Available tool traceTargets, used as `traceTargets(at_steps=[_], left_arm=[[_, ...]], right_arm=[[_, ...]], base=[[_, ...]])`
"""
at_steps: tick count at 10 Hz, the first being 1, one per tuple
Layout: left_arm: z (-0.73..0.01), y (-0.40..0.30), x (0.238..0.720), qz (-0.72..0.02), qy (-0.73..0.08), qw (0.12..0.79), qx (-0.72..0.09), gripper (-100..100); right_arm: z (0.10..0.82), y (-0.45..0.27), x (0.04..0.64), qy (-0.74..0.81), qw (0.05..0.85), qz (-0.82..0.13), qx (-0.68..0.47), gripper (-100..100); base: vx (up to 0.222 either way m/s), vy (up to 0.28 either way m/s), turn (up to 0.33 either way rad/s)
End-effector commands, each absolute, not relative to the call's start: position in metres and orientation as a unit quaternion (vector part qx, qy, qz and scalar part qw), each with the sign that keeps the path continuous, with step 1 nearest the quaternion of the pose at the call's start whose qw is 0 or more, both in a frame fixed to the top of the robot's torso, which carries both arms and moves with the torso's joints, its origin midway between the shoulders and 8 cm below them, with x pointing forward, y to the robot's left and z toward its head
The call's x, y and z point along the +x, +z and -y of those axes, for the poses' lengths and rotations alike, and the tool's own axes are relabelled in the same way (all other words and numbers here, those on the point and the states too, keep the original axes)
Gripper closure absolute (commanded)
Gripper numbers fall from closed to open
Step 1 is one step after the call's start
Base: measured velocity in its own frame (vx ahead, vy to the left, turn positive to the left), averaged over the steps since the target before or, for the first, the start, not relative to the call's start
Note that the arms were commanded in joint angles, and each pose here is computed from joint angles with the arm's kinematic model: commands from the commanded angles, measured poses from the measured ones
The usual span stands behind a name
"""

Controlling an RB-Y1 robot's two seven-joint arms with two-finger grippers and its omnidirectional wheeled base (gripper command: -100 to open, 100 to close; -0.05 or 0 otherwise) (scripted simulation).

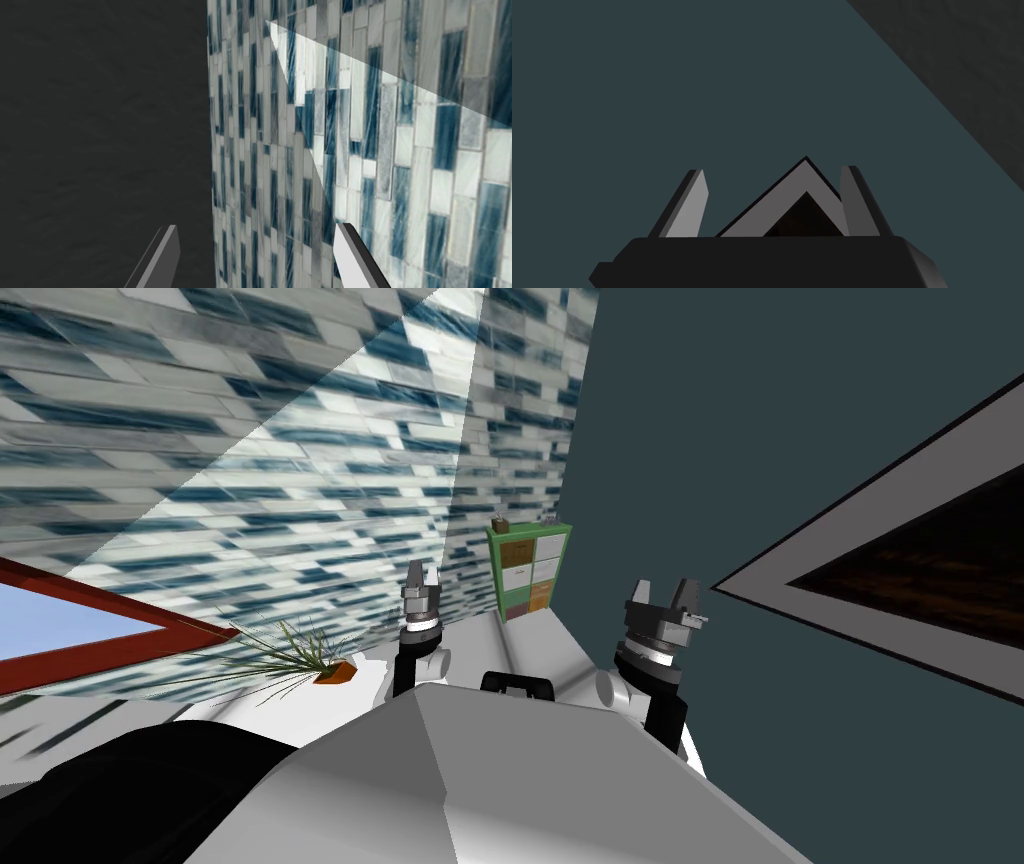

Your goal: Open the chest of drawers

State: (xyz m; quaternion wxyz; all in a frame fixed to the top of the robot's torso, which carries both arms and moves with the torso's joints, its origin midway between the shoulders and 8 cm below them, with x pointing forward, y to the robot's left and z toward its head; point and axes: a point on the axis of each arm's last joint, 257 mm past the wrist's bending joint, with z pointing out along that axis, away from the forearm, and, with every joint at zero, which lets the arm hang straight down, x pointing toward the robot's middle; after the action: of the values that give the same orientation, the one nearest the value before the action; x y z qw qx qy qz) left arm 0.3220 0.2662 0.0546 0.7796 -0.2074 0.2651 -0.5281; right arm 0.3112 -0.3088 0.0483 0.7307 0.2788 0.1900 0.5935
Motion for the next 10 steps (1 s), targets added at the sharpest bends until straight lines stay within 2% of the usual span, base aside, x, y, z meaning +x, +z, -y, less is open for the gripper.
traceTargets(at_steps=[1,3,4,10], left_arm=[[-0.266,0.055,0.322,-0.265,-0.528,0.78,-0.207,0],[-0.266,0.055,0.322,-0.265,-0.528,0.78,-0.207,0],[-0.266,0.055,0.322,-0.265,-0.528,0.78,-0.207,0],[-0.266,0.054,0.322,-0.265,-0.528,0.78,-0.208,0]], right_arm=[[0.309,0.048,0.311,0.594,0.731,-0.19,0.279,0],[0.309,0.048,0.311,0.594,0.731,-0.19,0.279,0],[0.304,0.048,0.314,0.587,0.735,-0.213,0.263,-100],[0.297,0.034,0.33,0.499,0.782,-0.323,0.188,-100]], base=[[0.0,0.0,0.0],[0.0,0.0,0.0],[0.015,0.01,0.037],[0.04,0.042,0.084]])
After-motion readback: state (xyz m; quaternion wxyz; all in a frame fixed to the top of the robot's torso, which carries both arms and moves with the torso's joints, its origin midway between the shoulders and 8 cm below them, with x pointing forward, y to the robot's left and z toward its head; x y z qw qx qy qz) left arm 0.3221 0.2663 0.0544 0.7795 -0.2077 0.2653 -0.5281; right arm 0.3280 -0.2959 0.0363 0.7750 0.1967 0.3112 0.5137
